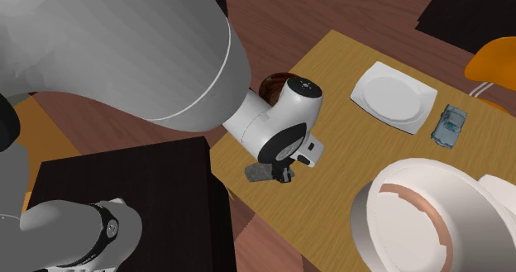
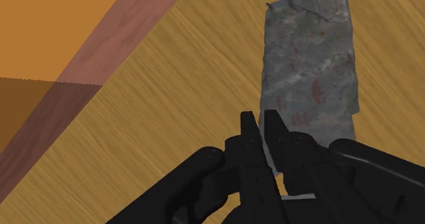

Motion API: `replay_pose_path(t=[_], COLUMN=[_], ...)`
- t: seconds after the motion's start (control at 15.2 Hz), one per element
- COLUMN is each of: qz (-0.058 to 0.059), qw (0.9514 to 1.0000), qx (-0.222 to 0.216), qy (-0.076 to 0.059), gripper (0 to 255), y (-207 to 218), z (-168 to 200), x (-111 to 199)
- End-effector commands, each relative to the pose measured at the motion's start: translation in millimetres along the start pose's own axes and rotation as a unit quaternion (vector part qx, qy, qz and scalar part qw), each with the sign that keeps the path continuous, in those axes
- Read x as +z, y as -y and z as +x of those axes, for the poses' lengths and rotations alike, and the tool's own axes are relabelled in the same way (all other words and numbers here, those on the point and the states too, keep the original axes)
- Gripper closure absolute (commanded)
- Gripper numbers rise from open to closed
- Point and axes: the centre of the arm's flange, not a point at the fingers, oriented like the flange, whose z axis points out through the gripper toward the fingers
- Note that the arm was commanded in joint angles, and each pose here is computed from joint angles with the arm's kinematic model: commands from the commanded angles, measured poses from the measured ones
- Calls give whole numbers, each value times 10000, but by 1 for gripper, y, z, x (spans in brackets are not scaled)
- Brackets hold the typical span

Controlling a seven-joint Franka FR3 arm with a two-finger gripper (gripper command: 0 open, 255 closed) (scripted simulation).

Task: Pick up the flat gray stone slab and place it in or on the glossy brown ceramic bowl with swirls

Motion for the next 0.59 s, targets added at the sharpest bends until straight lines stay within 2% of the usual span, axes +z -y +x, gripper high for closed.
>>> replay_pose_path(t=[0.0,0.33,0.4,0.53], qz=[0,0,0,516], qw=[10000,10000,10000,9980], qx=[0,0,0,135], qy=[0,0,0,-326], gripper=[255,255,0,0], y=[0,0,0,-2], z=[0,0,0,-31], x=[0,0,0,9])
